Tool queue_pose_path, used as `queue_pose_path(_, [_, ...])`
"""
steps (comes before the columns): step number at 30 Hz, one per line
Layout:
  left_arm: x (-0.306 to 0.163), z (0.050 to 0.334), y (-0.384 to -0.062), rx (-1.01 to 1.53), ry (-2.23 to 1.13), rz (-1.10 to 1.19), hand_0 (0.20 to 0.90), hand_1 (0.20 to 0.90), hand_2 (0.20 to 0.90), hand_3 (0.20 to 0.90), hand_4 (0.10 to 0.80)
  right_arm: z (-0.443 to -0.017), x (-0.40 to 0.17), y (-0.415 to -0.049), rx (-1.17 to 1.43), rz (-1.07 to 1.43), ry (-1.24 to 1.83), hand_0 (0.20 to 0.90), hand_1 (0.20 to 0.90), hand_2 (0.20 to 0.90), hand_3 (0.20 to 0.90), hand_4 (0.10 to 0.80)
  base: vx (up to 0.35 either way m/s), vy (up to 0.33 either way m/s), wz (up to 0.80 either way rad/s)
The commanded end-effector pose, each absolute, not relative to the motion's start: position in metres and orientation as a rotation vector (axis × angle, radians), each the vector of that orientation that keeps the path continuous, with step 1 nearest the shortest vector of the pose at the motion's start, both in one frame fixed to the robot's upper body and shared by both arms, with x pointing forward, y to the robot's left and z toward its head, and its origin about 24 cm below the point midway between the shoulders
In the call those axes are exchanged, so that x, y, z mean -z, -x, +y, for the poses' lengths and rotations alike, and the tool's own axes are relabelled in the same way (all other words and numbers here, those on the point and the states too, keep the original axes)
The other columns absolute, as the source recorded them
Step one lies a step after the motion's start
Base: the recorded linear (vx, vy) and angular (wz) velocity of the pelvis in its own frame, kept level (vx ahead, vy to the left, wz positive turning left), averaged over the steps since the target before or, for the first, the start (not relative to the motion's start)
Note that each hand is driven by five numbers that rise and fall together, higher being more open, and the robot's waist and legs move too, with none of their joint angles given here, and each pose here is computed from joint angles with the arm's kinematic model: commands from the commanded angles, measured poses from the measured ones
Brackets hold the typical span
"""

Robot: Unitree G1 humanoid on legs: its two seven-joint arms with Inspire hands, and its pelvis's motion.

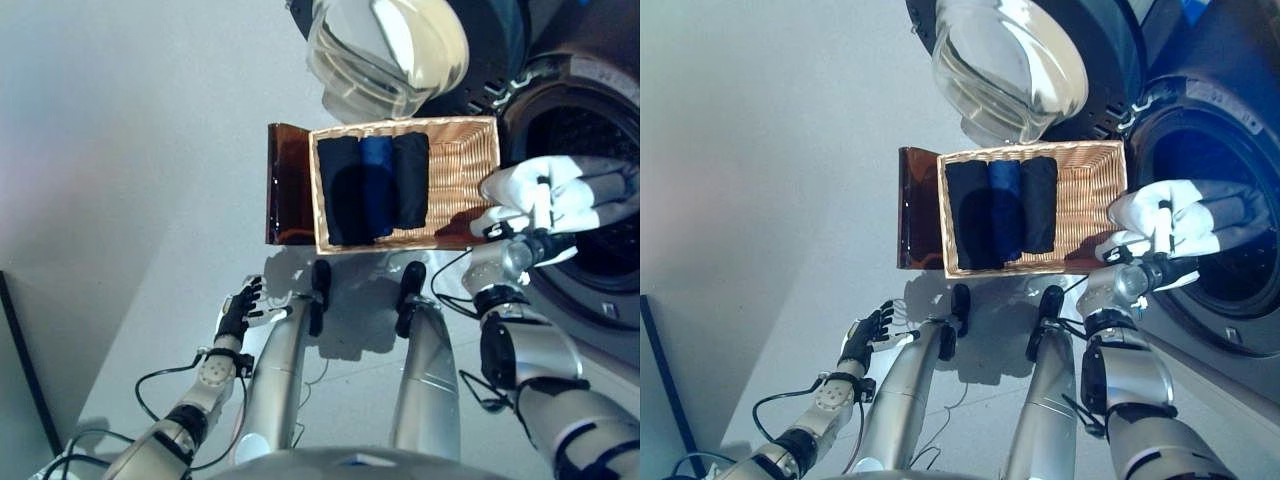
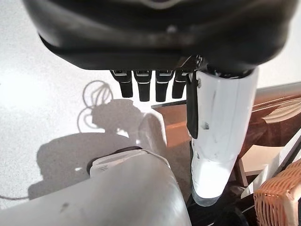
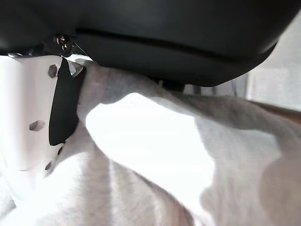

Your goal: Pick up the clothes and place them into the washing machine

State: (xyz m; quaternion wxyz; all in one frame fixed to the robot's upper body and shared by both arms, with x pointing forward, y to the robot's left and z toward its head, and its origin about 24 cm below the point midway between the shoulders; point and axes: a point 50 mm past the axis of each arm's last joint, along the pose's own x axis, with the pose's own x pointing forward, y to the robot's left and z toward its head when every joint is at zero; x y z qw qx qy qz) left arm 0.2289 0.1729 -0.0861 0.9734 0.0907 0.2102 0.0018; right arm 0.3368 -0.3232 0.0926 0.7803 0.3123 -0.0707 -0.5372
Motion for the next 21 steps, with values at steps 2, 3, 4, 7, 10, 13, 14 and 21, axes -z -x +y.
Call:
queue_pose_path(2, [0.082,0.201,-0.225,-0.127,-0.199,0.386,0.900,0.900,0.900,0.900,0.800,-0.382,-0.203,-0.314,1.217,-0.656,-0.508,0.200,0.200,0.200,0.200,0.300,0.037,0.026,0.09])
queue_pose_path(3, [0.084,0.203,-0.222,-0.133,-0.207,0.397,0.900,0.900,0.900,0.900,0.800,-0.384,-0.214,-0.312,1.225,-0.691,-0.491,0.200,0.200,0.200,0.200,0.300,0.039,0.030,0.00])
queue_pose_path(4, [0.085,0.203,-0.221,-0.136,-0.206,0.401,0.900,0.900,0.900,0.900,0.800,-0.385,-0.220,-0.310,1.227,-0.712,-0.475,0.200,0.200,0.200,0.200,0.300,0.040,0.035,-0.07])
queue_pose_path(7, [0.087,0.203,-0.218,-0.151,-0.196,0.408,0.900,0.900,0.900,0.900,0.800,-0.386,-0.251,-0.303,1.239,-0.824,-0.413,0.200,0.200,0.200,0.200,0.300,0.032,0.017,-0.03])
queue_pose_path(10, [0.087,0.203,-0.217,-0.158,-0.195,0.406,0.900,0.900,0.900,0.900,0.800,-0.386,-0.278,-0.297,1.251,-0.913,-0.355,0.200,0.200,0.200,0.200,0.300,0.010,-0.001,-0.01])
queue_pose_path(13, [0.083,0.202,-0.220,-0.152,-0.191,0.376,0.900,0.900,0.900,0.900,0.800,-0.389,-0.313,-0.285,1.252,-1.010,-0.265,0.200,0.200,0.200,0.200,0.300,0.022,-0.008,-0.02])
queue_pose_path(14, [0.083,0.201,-0.220,-0.151,-0.188,0.375,0.900,0.900,0.900,0.900,0.800,-0.388,-0.315,-0.285,1.253,-1.013,-0.262,0.200,0.200,0.200,0.200,0.300,0.027,-0.014,0.09])
queue_pose_path(21, [0.075,0.199,-0.225,-0.130,-0.193,0.335,0.900,0.900,0.900,0.900,0.800,-0.389,-0.365,-0.266,1.271,-1.140,-0.128,0.200,0.200,0.200,0.200,0.300,0.021,-0.010,0.02])
